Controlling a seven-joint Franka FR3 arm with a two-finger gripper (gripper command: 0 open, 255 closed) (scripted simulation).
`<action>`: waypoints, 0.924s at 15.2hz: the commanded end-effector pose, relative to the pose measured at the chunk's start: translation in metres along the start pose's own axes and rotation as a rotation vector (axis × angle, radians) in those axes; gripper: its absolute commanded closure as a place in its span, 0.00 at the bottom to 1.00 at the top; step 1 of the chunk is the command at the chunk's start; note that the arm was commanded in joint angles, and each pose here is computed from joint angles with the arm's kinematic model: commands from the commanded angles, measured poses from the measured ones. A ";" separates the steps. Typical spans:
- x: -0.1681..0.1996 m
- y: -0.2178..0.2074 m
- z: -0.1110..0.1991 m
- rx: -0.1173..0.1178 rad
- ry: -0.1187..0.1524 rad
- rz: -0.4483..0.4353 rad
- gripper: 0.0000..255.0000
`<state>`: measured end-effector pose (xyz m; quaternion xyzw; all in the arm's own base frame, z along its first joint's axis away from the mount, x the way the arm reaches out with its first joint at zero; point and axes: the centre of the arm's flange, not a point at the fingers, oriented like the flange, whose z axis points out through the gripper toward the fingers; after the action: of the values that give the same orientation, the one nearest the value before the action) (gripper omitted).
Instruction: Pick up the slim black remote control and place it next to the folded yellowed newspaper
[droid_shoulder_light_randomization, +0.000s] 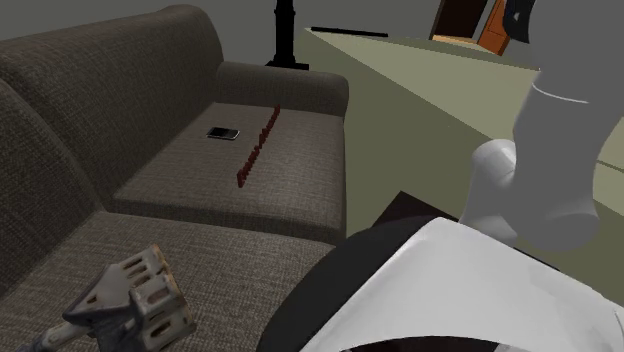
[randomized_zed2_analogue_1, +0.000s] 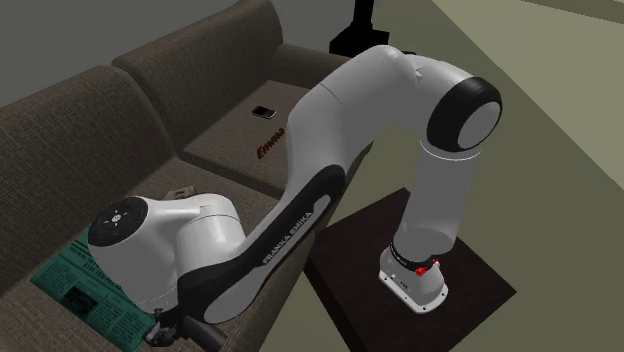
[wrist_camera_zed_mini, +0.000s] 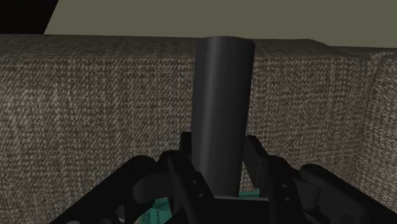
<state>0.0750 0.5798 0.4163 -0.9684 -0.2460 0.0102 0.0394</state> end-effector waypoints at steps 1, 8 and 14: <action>-0.001 -0.006 0.009 0.000 0.001 0.002 1.00; -0.001 -0.003 0.046 0.000 0.001 0.002 1.00; -0.001 0.000 0.078 0.000 0.001 0.002 1.00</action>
<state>0.0711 0.5845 0.3453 -0.9686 -0.2452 0.0101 0.0394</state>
